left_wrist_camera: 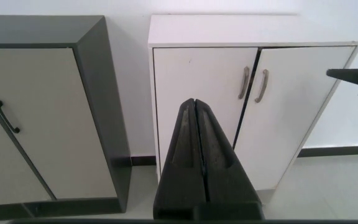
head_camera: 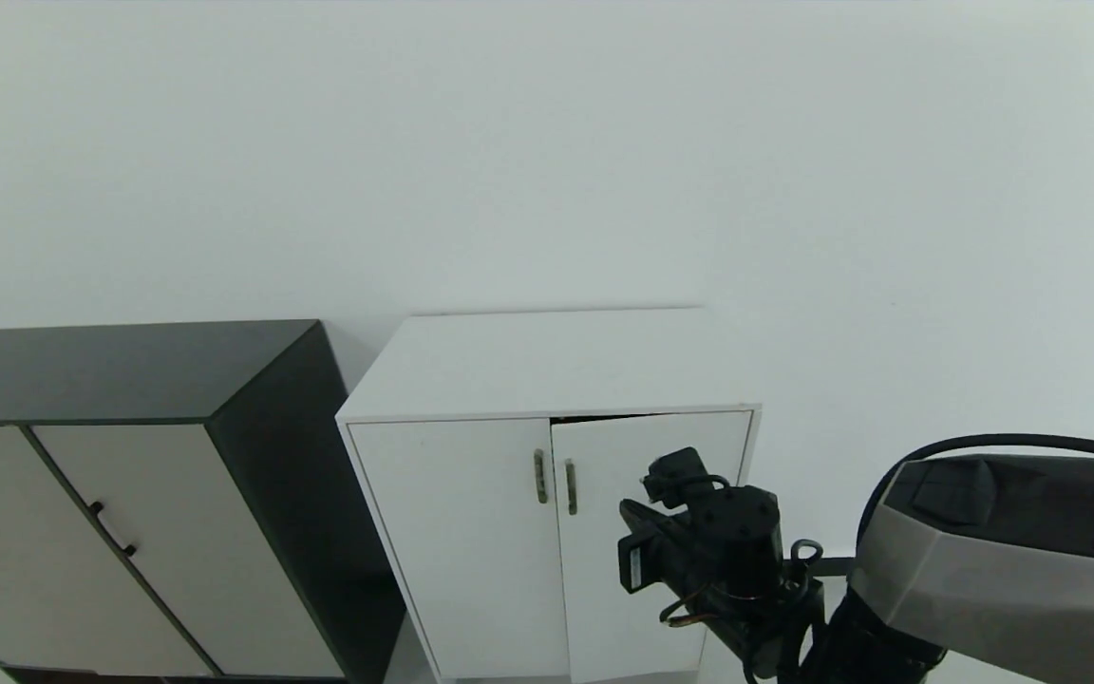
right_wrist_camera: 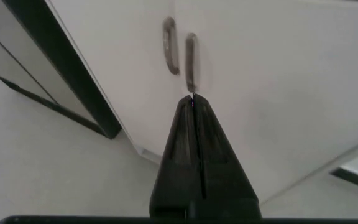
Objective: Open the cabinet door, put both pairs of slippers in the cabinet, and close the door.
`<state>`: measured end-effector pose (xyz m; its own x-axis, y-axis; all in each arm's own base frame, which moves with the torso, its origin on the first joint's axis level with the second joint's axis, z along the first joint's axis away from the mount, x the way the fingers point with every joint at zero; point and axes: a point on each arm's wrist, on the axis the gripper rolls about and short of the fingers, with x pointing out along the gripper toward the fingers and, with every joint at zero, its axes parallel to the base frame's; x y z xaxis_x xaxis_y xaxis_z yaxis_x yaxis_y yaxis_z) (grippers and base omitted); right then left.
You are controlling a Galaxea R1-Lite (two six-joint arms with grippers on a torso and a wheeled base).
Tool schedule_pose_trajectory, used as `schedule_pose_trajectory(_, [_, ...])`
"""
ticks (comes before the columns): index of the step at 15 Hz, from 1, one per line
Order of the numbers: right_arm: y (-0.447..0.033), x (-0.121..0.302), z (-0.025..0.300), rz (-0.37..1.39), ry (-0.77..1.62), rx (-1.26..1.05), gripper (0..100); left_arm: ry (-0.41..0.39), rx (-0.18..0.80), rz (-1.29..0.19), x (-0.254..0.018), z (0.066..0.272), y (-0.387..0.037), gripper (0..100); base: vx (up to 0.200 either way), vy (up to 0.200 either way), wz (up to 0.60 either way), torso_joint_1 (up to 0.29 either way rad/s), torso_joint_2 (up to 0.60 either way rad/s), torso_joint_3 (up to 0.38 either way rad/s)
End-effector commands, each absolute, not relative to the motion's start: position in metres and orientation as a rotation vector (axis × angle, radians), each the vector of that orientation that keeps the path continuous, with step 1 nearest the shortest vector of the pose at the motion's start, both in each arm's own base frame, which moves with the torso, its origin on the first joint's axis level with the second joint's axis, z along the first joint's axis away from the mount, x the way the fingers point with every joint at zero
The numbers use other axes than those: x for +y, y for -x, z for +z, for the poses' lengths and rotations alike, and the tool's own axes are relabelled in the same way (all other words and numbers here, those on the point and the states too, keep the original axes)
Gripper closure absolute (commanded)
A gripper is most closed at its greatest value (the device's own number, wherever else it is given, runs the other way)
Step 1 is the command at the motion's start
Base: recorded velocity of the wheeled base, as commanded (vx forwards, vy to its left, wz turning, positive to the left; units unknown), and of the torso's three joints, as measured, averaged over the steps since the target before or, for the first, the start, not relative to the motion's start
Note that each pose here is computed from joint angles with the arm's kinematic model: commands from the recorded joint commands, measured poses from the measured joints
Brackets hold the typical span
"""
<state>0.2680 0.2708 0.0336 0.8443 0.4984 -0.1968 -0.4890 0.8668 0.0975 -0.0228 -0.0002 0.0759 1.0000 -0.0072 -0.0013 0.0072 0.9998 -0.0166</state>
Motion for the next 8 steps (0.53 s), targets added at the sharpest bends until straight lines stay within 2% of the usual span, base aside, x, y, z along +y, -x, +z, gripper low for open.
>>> schedule_pose_trajectory(1, [-0.285,0.277,0.015,0.502,-0.039,0.229,100,0.017,0.002,-0.006,0.0,0.076,0.023,100,0.0,0.0,0.0,0.0,0.0,0.0])
schedule_pose_trajectory(6, [-0.354,0.283,0.005,0.42,-0.045,0.238,100,0.018,0.0,-0.008,0.0,0.076,0.023,100,0.0,0.0,0.0,0.0,0.0,0.0])
schedule_pose_trajectory(8, [-0.368,0.279,0.005,0.396,-0.049,0.233,100,0.017,0.002,-0.008,0.0,0.076,0.023,100,0.0,0.0,0.0,0.0,0.0,0.0])
